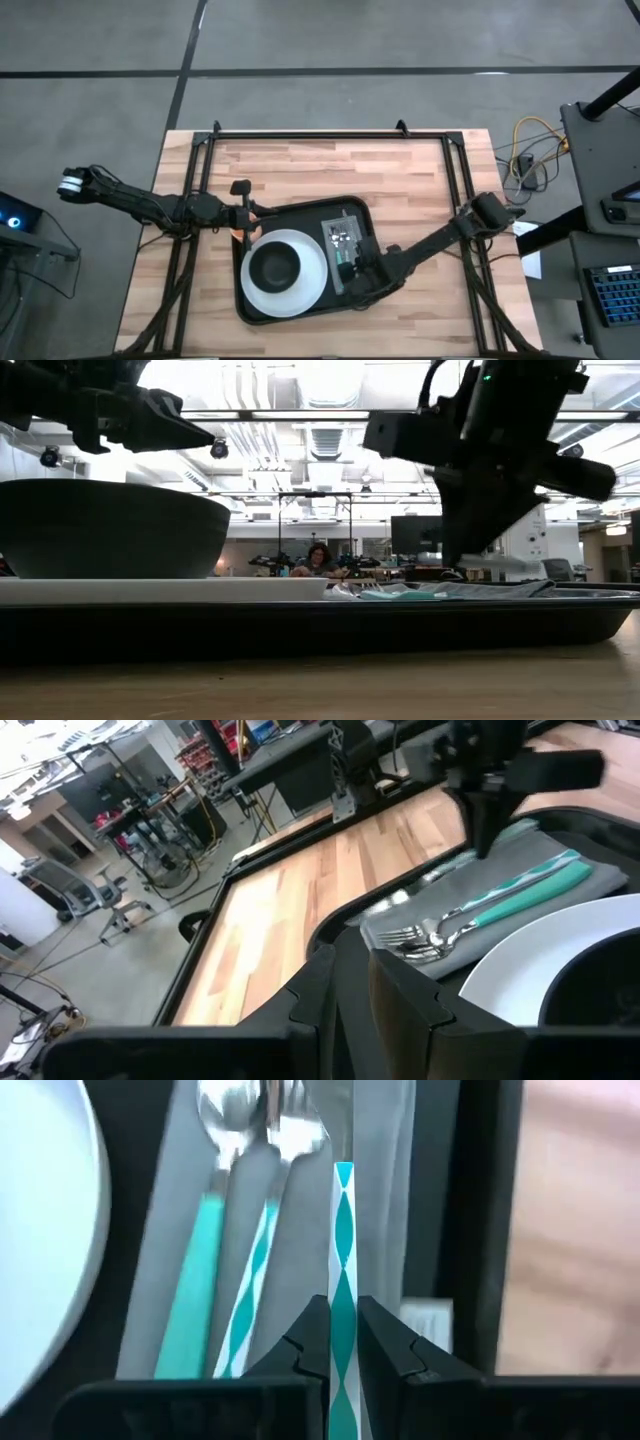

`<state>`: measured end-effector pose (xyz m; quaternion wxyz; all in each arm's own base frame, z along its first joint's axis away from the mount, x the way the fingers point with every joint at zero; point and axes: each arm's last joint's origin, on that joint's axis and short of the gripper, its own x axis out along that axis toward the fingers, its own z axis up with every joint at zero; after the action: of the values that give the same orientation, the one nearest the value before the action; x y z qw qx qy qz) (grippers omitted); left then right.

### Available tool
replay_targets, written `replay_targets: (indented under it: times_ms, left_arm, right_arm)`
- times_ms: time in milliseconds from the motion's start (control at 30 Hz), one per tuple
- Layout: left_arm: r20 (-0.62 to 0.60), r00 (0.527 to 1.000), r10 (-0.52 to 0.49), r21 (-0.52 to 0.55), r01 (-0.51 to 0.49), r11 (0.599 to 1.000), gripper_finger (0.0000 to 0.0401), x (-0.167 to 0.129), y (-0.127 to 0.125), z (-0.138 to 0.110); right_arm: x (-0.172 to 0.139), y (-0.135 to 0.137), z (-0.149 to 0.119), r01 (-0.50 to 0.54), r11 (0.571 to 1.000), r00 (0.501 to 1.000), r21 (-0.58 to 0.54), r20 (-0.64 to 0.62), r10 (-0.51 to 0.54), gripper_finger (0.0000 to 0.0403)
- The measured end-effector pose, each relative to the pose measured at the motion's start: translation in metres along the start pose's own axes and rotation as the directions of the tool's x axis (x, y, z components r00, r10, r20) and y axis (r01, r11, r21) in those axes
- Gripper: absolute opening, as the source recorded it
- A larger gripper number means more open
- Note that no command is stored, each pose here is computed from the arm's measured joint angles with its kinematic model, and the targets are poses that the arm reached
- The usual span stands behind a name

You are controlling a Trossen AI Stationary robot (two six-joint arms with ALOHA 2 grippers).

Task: Set up tray
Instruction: Put the blue and white table knife on the gray napkin to the right side of the blue and white fork

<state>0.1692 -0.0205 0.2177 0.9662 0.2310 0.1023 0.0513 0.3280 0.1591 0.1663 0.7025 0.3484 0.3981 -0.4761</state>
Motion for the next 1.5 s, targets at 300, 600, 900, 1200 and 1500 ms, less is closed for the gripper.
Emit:
replay_targets:
  times_ms: [300,600,900,1200,1500]
  left_arm:
    - [0.000,1.000,0.000,0.001,0.000,1.000,0.0046,0.000,0.000,0.000]
    - [0.008,1.000,0.004,0.007,-0.004,1.000,0.0046,0.000,0.000,0.001]
    - [0.008,1.000,0.003,0.008,-0.003,1.000,0.0046,0.000,0.000,0.001]
    - [0.008,1.000,0.003,0.008,-0.003,1.000,0.0046,0.000,0.000,0.001]
    - [0.009,1.000,0.003,0.008,-0.003,1.000,0.0046,0.000,0.000,0.001]
  right_arm:
    - [0.012,0.011,-0.017,0.047,0.998,0.996,0.041,-0.075,-0.044,0.0018]
    - [0.007,0.004,-0.017,0.093,0.993,0.994,0.071,-0.057,-0.089,0.0018]
    - [0.013,0.005,-0.019,0.094,0.993,0.994,0.068,-0.059,-0.090,0.0018]
    - [0.019,0.007,-0.018,0.104,0.993,0.993,0.048,-0.065,-0.101,0.0019]
    - [0.021,0.008,-0.014,0.097,0.994,0.995,0.043,-0.032,-0.095,0.0021]
